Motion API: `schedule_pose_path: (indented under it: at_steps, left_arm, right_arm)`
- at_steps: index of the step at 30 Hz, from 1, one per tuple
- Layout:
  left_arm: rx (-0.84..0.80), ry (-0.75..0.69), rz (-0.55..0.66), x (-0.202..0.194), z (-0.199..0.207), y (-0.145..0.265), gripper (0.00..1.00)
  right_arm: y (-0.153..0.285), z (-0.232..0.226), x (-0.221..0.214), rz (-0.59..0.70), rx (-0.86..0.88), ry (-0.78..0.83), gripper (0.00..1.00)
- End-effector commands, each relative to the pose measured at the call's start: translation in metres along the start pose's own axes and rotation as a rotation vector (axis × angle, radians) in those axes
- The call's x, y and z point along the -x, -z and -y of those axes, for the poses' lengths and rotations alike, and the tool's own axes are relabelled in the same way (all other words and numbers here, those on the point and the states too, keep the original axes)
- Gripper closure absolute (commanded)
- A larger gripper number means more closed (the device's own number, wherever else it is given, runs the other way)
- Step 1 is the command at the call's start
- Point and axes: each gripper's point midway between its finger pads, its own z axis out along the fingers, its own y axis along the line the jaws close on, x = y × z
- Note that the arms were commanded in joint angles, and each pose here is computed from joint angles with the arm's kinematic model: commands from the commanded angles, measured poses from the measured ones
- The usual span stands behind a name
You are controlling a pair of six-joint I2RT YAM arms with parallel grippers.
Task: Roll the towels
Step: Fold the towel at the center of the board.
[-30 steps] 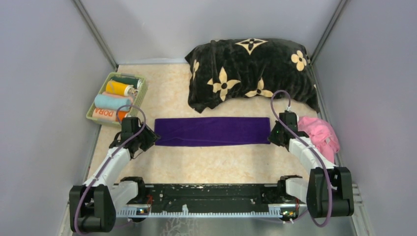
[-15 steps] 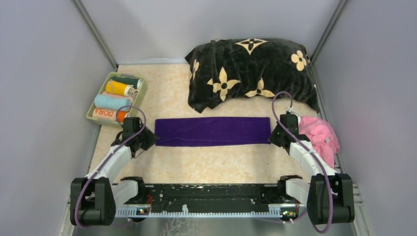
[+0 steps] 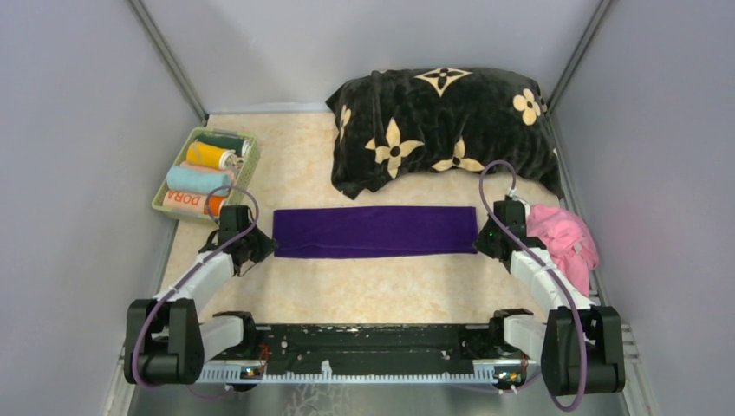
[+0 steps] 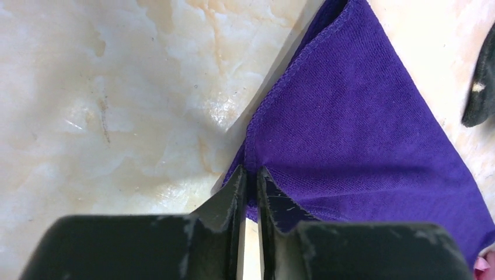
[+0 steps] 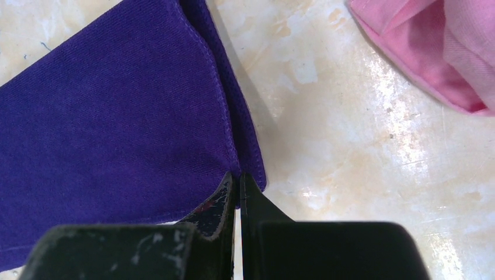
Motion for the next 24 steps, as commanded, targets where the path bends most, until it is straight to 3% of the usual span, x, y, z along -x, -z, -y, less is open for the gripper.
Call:
schedule_pose_path:
  at_steps: [1,6,14,24]
  left_arm:
    - [0.005,-0.011,0.053,0.016,0.006,0.005,0.89]
    - [0.036,-0.041,0.09,0.027,0.004,0.018,0.97]
    - [0.037,-0.049,0.036,0.014,0.0,0.025,0.98]
    - [0.052,-0.007,-0.057,-0.018,-0.019,0.005,0.98]
  right_arm:
    - [0.005,0.0,0.021,0.074,-0.016,-0.003,1.0]
    - [0.009,0.006,0.028,0.098,-0.058,-0.002,1.0]
    - [0.011,0.015,0.025,0.087,-0.109,-0.002,1.0]
    - [-0.007,0.013,0.01,-0.002,-0.111,-0.019,1.0]
